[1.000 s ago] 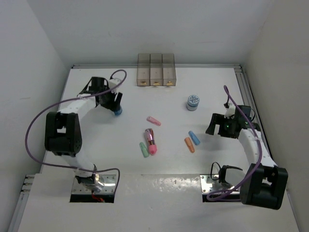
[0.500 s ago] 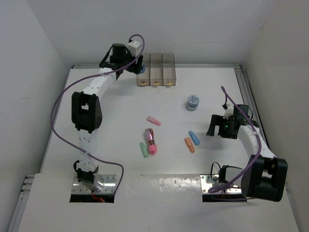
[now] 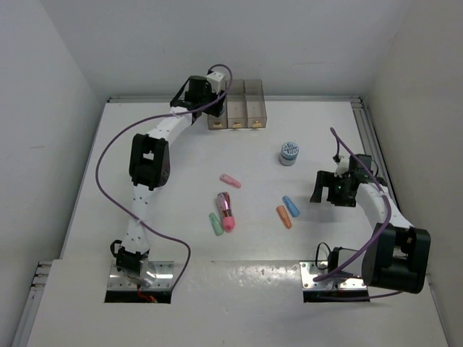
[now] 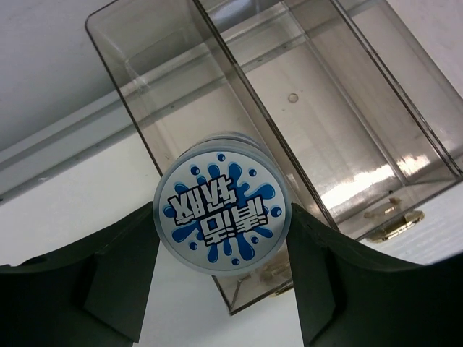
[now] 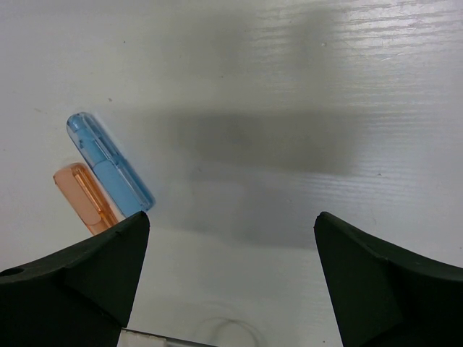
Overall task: Sort the stationery into containers
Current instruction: Move the storage box to the center of the board, then place the stationery in the storage box, then move the stationery to the storage box.
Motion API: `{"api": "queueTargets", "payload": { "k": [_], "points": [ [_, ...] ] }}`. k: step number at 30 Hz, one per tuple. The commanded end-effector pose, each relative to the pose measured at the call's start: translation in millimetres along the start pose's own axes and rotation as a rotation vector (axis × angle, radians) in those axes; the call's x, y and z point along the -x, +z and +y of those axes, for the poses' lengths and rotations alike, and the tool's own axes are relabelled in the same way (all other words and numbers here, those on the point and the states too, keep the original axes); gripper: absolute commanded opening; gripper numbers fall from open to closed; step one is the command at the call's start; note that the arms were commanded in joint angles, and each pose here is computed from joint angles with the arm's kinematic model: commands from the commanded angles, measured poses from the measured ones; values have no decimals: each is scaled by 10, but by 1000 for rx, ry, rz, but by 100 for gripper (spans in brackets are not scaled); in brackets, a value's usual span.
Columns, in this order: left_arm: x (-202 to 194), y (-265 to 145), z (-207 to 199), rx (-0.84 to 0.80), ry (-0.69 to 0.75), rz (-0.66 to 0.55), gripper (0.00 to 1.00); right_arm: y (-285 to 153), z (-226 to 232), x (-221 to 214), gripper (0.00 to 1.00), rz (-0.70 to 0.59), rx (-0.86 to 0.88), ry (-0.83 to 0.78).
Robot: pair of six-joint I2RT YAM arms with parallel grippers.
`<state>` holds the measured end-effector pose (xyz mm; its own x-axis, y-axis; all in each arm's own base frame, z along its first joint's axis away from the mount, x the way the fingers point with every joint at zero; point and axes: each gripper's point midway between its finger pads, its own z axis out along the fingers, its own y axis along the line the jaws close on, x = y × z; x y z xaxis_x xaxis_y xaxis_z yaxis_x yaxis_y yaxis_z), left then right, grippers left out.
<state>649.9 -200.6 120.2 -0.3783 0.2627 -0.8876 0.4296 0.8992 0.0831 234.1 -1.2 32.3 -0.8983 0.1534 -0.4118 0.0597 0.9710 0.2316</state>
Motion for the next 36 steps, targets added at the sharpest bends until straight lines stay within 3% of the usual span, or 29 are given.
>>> {"api": "queueTargets", "payload": {
  "k": [1, 5, 6, 7, 8, 9, 10, 12, 14, 20, 21, 24, 25, 27, 28, 31, 36],
  "points": [
    [649, -188, 274, 125, 23, -155, 0, -41, 0, 222, 94, -66, -6, -13],
    [645, -187, 234, 122, 66, -142, 0, -31, 10, 199, 94, -64, 0, -10],
    [625, -181, 218, 119, 80, -127, 6, -31, 14, 195, 94, -64, 2, -7],
    [596, -164, 188, 115, 85, -116, 16, -28, 15, 197, 94, -64, 3, -8],
    [566, -162, 157, 107, 86, -104, 36, -31, 19, 199, 94, -64, 5, -7],
    [561, -163, 150, 104, 86, -103, 46, -34, 25, 198, 94, -64, 8, -7],
    [547, -170, 145, 102, 80, -98, 63, -33, 25, 206, 94, -66, 8, -7],
    [557, -209, 141, 104, 50, -110, 74, -38, 27, 215, 94, -69, 8, -7],
    [616, -257, 135, 88, 29, -135, 93, -36, 32, 208, 94, -67, 11, -6],
    [1062, -485, 109, 49, -21, -236, 98, -29, 52, 180, 94, -67, 22, -2],
    [1125, -541, 109, 48, -23, -244, 97, -35, 59, 177, 94, -69, 25, -3],
    [1143, -659, 89, 44, -6, -235, 81, -42, 57, 167, 94, -72, 24, -2],
    [1119, -678, 103, 53, -1, -223, 64, -42, 59, 154, 94, -73, 25, -8],
    [979, -708, 142, 84, -3, -165, 40, -49, 61, 164, 94, -79, 25, -10],
    [927, -714, 150, 86, -5, -145, 21, -44, 62, 156, 94, -78, 26, -11],
    [700, -699, 89, 46, -34, -64, 1, -34, 57, 137, 94, -76, 25, -11],
    [370, -665, -152, -85, -111, 42, 0, -16, 53, 112, 94, -69, 25, -7]
  ]
}}
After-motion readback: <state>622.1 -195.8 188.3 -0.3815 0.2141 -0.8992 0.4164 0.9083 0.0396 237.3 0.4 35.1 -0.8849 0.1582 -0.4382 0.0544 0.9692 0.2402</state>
